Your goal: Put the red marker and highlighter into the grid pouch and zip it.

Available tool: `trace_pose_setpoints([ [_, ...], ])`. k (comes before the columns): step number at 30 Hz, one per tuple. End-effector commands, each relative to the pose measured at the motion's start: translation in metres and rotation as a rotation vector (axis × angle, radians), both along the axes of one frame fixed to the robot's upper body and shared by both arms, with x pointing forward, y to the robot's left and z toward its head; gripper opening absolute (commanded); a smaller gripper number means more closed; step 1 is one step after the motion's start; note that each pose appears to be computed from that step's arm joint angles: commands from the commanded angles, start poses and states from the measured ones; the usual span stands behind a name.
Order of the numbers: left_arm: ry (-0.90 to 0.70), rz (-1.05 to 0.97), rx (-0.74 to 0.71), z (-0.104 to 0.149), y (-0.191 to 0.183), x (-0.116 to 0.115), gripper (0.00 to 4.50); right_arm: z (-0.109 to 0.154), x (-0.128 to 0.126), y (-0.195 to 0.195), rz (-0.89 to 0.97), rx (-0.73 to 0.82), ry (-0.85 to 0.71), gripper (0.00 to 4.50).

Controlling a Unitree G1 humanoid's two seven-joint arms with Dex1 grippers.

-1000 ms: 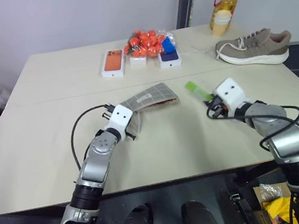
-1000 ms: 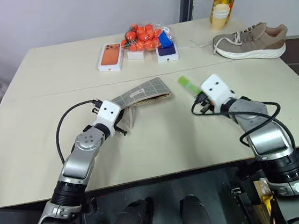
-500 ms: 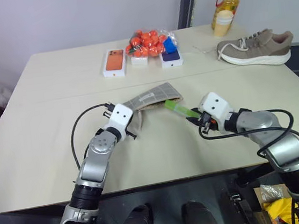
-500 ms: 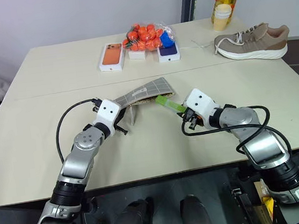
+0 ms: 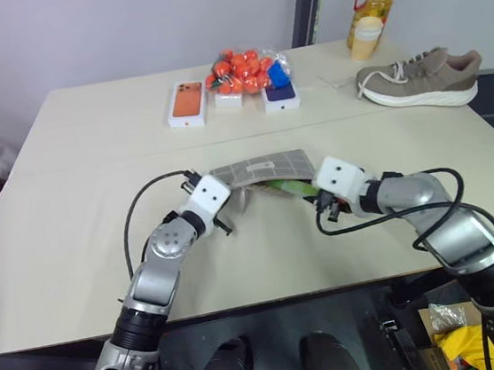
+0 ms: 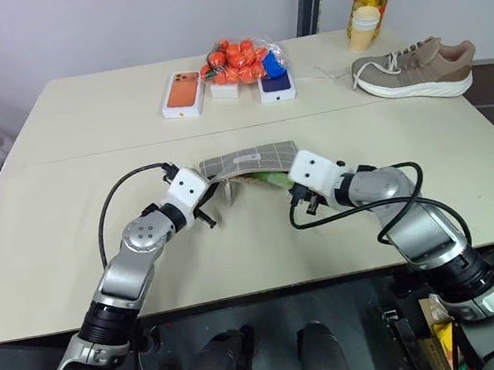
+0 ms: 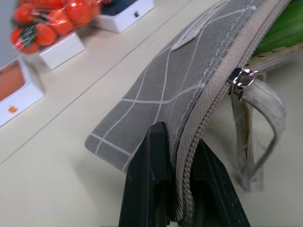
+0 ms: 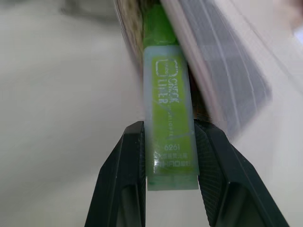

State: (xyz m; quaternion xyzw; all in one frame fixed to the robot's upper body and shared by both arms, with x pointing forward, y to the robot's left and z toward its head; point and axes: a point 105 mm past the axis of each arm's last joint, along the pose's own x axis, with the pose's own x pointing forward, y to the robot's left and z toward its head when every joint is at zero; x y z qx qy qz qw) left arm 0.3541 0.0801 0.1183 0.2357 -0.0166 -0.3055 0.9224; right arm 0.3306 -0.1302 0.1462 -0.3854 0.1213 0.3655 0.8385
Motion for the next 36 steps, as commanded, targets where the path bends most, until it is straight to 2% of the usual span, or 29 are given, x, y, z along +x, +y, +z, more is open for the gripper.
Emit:
trace_pose_setpoints([
  [1, -0.089, -0.079, 0.012, 0.018, -0.012, -0.009, 0.0, 0.013, 0.003, 0.016, 0.034, -0.039, -0.067, 0.88],
  [5, -0.084, -0.089, 0.009, 0.017, -0.013, -0.012, 0.0, 0.014, 0.005, 0.022, 0.038, -0.036, -0.067, 0.88],
  [7, -0.069, -0.083, -0.002, 0.017, -0.012, -0.012, 0.0, 0.015, 0.003, 0.023, 0.044, -0.028, -0.063, 1.94],
  [8, -0.057, -0.078, -0.013, 0.017, -0.011, -0.012, 0.0, 0.017, 0.003, 0.023, 0.047, -0.026, -0.065, 2.32],
  [12, 0.015, -0.055, -0.069, 0.019, -0.007, -0.006, 0.0, 0.047, -0.005, 0.027, 0.104, 0.09, -0.134, 4.37],
  [15, 0.088, -0.041, -0.096, 0.02, -0.006, 0.0, 0.0, 0.072, -0.023, 0.031, 0.202, 0.209, -0.159, 4.37],
  [19, 0.215, -0.031, -0.141, 0.023, -0.01, 0.008, 0.0, 0.084, -0.038, 0.025, 0.223, 0.339, -0.105, 4.37],
  [22, 0.306, -0.02, -0.142, 0.024, -0.013, 0.013, 0.0, 0.076, -0.049, 0.026, 0.241, 0.392, -0.025, 4.37],
  [24, 0.393, -0.011, -0.186, 0.027, -0.018, 0.017, 0.0, 0.056, -0.057, 0.032, 0.241, 0.411, 0.059, 4.37],
  [26, 0.432, -0.007, -0.203, 0.028, -0.02, 0.018, 0.0, 0.049, -0.06, 0.035, 0.239, 0.416, 0.088, 4.37],
  [29, 0.495, -0.028, -0.238, 0.033, -0.031, 0.016, 0.0, 0.016, -0.047, 0.047, 0.115, 0.483, 0.171, 4.37],
  [36, 0.552, -0.033, -0.301, 0.038, -0.036, 0.012, 0.0, 0.0, -0.005, 0.052, -0.15, 0.589, 0.124, 4.37],
])
